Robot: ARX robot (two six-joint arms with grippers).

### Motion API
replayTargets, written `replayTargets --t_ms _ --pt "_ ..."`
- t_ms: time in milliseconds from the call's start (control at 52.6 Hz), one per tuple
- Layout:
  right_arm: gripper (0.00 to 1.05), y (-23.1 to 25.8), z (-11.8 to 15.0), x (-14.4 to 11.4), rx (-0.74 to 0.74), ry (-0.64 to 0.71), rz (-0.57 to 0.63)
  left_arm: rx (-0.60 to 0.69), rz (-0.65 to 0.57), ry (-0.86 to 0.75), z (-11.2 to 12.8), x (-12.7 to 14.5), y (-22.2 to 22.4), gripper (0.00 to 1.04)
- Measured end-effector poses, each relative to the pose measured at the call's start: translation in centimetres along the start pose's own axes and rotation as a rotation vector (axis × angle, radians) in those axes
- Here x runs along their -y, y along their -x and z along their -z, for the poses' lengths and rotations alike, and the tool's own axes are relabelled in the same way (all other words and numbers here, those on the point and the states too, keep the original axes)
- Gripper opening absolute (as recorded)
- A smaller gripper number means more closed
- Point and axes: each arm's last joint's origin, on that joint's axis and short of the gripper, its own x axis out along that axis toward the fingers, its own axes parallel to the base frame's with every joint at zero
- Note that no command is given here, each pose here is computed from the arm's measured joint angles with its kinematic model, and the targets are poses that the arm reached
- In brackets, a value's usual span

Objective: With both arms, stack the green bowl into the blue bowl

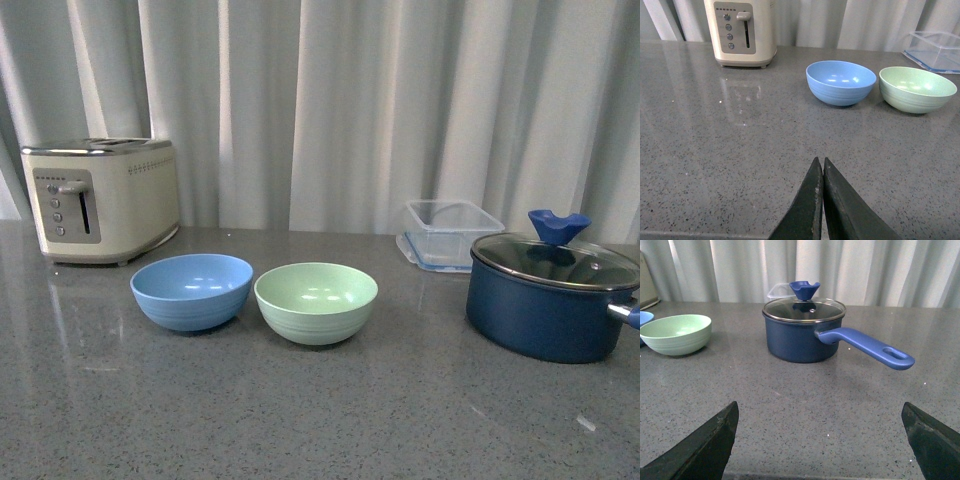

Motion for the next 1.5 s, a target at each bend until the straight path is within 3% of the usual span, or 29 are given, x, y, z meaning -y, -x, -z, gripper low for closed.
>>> replayTargets --t_ms 1502 --pt "0.95 0.0 0.0 0.0 0.000 0.000 0.000 0.024 0.000 0.000 0.5 0.0 4.6 0.04"
